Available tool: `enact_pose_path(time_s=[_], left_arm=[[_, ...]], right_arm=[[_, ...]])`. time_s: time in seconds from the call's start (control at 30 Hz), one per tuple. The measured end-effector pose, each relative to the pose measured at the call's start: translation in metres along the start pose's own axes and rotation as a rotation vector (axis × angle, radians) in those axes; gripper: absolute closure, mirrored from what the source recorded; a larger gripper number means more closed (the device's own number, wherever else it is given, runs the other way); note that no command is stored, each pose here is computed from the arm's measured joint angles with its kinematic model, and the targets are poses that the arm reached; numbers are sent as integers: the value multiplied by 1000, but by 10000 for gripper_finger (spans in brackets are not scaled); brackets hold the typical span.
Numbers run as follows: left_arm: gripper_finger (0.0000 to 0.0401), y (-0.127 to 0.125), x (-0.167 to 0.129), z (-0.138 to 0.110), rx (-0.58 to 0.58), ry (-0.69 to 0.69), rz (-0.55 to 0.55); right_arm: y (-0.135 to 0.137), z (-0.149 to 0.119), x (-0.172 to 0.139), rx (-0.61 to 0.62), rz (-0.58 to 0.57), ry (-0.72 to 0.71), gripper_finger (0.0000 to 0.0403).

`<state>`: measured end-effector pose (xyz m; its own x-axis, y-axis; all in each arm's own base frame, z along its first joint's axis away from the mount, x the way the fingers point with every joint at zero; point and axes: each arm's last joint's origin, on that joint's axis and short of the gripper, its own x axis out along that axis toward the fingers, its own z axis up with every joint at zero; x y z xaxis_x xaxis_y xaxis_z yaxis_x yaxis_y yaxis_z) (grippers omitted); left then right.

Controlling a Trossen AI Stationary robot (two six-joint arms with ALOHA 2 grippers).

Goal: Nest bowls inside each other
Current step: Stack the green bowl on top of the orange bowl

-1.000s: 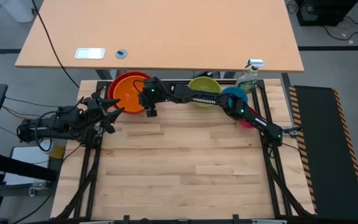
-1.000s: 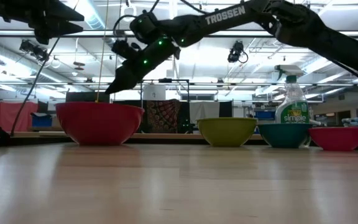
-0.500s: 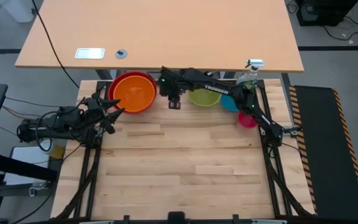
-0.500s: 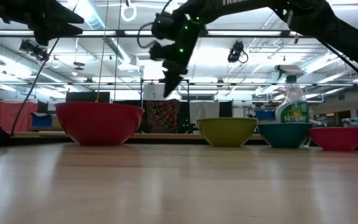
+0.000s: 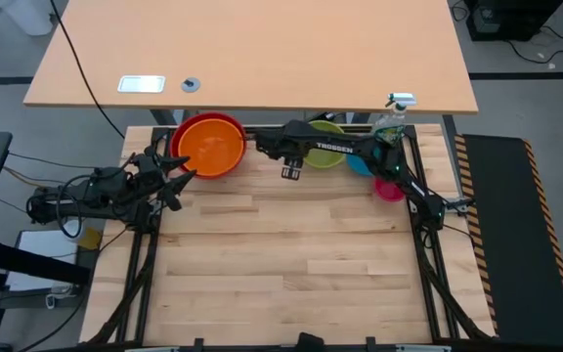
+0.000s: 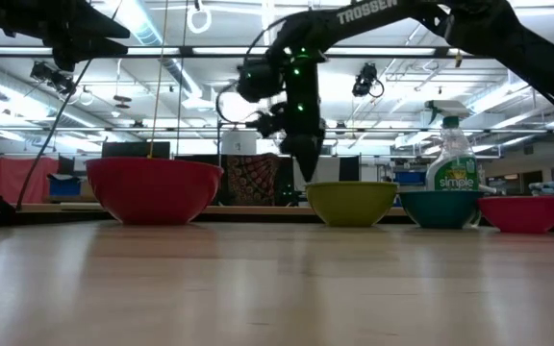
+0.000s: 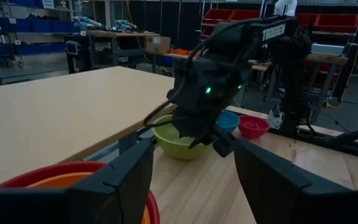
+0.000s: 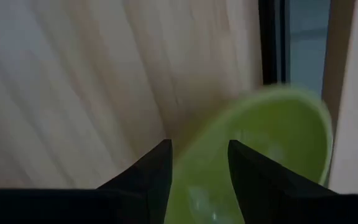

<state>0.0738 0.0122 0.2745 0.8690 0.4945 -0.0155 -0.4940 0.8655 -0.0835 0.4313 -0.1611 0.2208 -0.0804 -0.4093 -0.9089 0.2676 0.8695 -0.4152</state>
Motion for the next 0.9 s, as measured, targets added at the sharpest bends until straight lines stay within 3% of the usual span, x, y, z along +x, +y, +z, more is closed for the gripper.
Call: enact_pose_path(time_s=[0.5, 0.83, 0.9], left_arm=[[173, 0, 0, 0, -6, 3, 0], [173, 0, 0, -2, 3, 18, 2], [173, 0, 0, -2, 5, 18, 2]], right_arm=[[-7, -19, 39, 103, 81, 178, 250], [-5, -20, 43, 45, 96, 181, 376], [-4, -19, 43, 28, 95, 166, 382]])
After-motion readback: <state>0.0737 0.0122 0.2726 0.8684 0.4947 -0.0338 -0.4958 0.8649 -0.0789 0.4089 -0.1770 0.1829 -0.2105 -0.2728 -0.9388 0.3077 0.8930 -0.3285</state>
